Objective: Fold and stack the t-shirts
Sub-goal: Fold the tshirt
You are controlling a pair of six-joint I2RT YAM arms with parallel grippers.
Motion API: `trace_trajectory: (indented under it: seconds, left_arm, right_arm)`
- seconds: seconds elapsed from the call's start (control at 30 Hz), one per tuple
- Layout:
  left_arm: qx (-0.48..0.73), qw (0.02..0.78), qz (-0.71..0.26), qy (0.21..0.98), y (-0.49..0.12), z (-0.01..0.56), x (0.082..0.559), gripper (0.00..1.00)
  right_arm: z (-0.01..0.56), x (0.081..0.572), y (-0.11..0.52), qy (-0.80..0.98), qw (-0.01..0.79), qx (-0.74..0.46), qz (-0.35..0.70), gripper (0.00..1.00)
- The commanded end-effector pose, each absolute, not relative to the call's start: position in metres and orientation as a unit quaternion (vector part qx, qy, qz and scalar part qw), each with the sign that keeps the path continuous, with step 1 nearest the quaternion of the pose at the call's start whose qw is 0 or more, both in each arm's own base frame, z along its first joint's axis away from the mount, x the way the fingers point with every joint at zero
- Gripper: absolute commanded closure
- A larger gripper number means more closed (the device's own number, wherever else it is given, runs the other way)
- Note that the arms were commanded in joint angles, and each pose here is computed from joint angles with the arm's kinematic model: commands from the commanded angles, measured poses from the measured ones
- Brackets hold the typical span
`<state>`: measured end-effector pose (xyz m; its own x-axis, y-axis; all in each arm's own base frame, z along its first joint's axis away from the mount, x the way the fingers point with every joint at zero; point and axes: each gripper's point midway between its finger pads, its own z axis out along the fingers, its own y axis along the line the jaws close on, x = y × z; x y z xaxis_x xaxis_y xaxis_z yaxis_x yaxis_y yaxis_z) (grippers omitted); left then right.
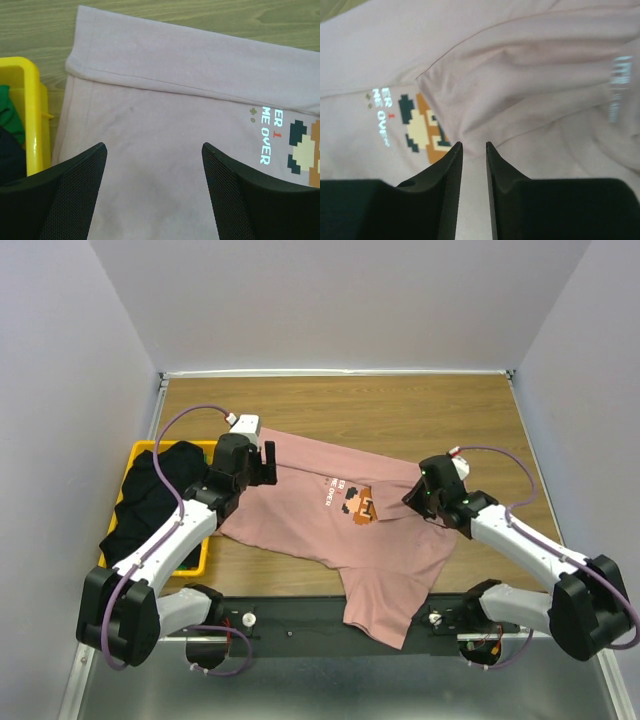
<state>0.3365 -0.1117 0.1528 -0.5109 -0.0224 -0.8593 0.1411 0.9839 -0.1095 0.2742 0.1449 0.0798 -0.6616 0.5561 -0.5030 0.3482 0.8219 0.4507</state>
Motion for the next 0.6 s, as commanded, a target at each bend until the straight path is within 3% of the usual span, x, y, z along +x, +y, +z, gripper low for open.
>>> trace_trajectory:
  seconds: [0.0, 0.27, 0.57]
  left_arm:
    - [0.061, 0.492, -0.106, 0.862, -0.127, 0.154, 0.336, 0.16]
    - [0.067, 0.490, -0.107, 0.862, -0.129, 0.153, 0.334, 0.16]
    - [0.068, 0.488, -0.107, 0.863, -0.130, 0.151, 0.334, 0.16]
  right_arm:
    - [0.058, 0.257, 0.085, 0.910, 0.314, 0.266, 0.052, 0.69]
    - [0.037, 0.268, 0.038, 0.903, 0.286, 0.319, 0.027, 0.71]
    - [0.020, 0.278, 0.032, 0.903, 0.270, 0.329, 0.058, 0.71]
